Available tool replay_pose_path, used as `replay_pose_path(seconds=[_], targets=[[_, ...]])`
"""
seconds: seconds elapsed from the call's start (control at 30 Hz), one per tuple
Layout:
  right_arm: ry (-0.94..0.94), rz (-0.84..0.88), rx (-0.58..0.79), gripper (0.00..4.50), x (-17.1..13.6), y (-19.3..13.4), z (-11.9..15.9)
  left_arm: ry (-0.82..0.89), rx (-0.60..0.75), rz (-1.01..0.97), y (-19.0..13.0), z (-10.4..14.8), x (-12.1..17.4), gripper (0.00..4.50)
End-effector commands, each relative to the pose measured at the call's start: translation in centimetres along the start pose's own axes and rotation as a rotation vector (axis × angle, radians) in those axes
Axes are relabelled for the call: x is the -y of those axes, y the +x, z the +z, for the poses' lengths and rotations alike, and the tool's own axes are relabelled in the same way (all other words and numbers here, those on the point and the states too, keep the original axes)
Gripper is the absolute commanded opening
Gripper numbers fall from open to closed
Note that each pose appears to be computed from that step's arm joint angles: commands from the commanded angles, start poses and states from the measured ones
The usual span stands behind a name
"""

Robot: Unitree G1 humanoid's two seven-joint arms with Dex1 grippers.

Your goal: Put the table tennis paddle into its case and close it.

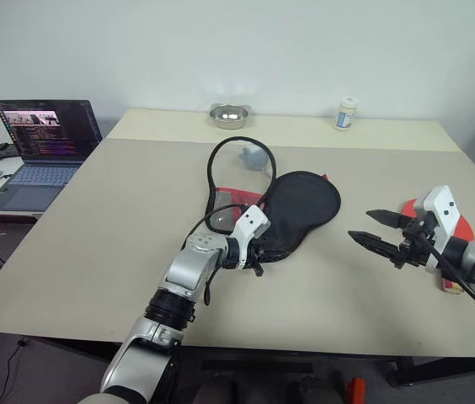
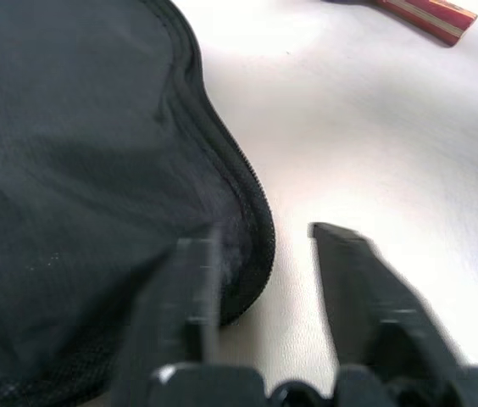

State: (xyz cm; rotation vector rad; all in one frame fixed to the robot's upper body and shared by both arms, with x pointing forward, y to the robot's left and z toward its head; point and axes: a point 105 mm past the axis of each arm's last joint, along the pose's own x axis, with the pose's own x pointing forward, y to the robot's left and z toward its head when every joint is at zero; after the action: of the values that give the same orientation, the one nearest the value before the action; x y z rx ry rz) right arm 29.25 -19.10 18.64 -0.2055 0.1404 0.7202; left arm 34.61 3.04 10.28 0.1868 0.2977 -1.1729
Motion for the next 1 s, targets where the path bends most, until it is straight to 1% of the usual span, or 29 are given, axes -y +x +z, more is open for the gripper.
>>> replay_pose_path(seconds=[0.03, 0.1, 0.17, 0.23, 0.33, 0.4, 0.47, 0.5, 0.53, 0.57, 0.7, 0.87, 0.97, 1.0], targets=[[0.012, -0.035, -0.008, 3.48, 0.1, 0.4, 0.6, 0.112, 0.025, -0.181, -1.9, 1.4, 2.7, 3.32], [0.042, -0.051, 0.004, 3.48, 0.1, 0.8, 0.8, 0.156, 0.010, -0.198, -3.4, 1.2, 2.5, 4.00], [0.059, -0.017, 0.007, 3.48, -0.6, 1.5, 1.0, 0.195, 0.000, -0.128, -5.4, 1.3, 0.7, 4.00], [0.077, 0.010, 0.014, 3.48, -1.4, 2.4, 1.0, 0.216, 0.019, -0.058, -7.2, 2.0, -1.0, 4.00], [0.074, 0.035, 0.045, 3.48, -2.6, 4.0, 1.0, 0.226, 0.076, 0.012, -9.4, 3.3, -2.5, 4.00], [0.125, 0.052, 0.045, 3.48, -3.2, 5.3, 0.5, 0.238, 0.099, 0.059, -10.9, 3.8, -3.2, 4.00], [0.164, 0.071, 0.021, 3.83, -3.7, 6.4, -0.2, 0.238, 0.115, 0.096, -11.9, 4.1, -3.8, 4.06], [0.172, 0.066, 0.003, 4.09, -3.8, 7.0, -0.7, 0.237, 0.125, 0.112, -12.4, 4.2, -3.9, 4.06], [0.175, 0.042, -0.020, 4.41, -3.7, 7.6, -1.2, 0.235, 0.133, 0.125, -12.8, 4.4, -4.0, 4.06], [0.180, 0.024, -0.040, 4.46, -3.5, 8.1, -1.7, 0.233, 0.138, 0.134, -13.0, 4.4, -4.1, 4.06], [0.233, -0.035, -0.069, 4.46, -2.6, 9.7, -3.0, 0.265, 0.082, 0.181, -13.7, 3.6, -4.5, 4.06], [0.283, -0.068, -0.101, 4.46, -1.8, 10.4, -4.2, 0.270, 0.082, 0.185, -13.7, 3.6, -4.4, 4.06], [0.298, -0.052, -0.107, 4.46, -2.2, 11.4, -4.4, 0.289, 0.056, 0.206, -13.7, 3.3, -4.6, 4.06], [0.297, -0.021, -0.103, 4.46, -2.6, 11.8, -4.4, 0.299, 0.042, 0.206, -13.7, 3.1, -4.6, 4.06]])
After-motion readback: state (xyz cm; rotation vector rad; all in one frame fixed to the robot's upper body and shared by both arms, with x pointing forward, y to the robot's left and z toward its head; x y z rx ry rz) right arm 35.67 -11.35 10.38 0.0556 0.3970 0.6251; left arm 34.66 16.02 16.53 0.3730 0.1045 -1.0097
